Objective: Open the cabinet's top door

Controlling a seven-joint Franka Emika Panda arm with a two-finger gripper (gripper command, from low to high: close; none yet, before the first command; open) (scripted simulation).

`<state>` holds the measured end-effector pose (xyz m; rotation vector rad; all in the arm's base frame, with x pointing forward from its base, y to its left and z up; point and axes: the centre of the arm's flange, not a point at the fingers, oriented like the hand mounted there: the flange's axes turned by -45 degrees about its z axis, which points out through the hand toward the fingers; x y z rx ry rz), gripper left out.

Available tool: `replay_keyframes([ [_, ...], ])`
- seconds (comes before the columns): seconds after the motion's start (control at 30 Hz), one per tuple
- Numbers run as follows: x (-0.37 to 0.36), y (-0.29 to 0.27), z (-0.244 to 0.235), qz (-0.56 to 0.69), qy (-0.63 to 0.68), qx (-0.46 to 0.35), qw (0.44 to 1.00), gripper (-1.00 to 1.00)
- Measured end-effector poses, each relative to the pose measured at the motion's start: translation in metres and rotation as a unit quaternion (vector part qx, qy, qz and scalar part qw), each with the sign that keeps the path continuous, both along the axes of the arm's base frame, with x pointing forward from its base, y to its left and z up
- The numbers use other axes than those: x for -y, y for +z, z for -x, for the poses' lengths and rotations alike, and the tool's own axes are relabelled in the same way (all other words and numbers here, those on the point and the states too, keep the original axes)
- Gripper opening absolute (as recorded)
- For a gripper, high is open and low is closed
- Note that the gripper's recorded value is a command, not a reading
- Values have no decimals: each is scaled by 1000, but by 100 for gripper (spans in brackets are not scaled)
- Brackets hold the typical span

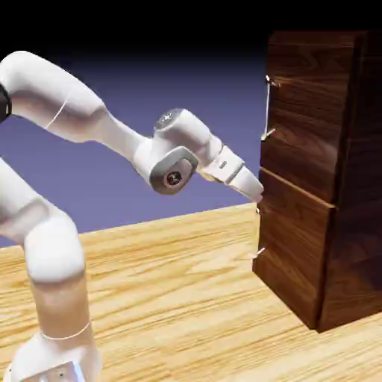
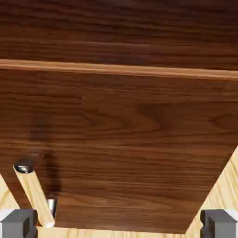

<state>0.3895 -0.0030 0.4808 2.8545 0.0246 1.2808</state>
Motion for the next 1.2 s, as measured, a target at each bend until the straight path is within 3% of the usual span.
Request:
replay_keyframes([
  [0.63,6,124,26,-33,-65,163,984,0],
  [1.2,-57,152,27,-26,-58,285,956,0],
])
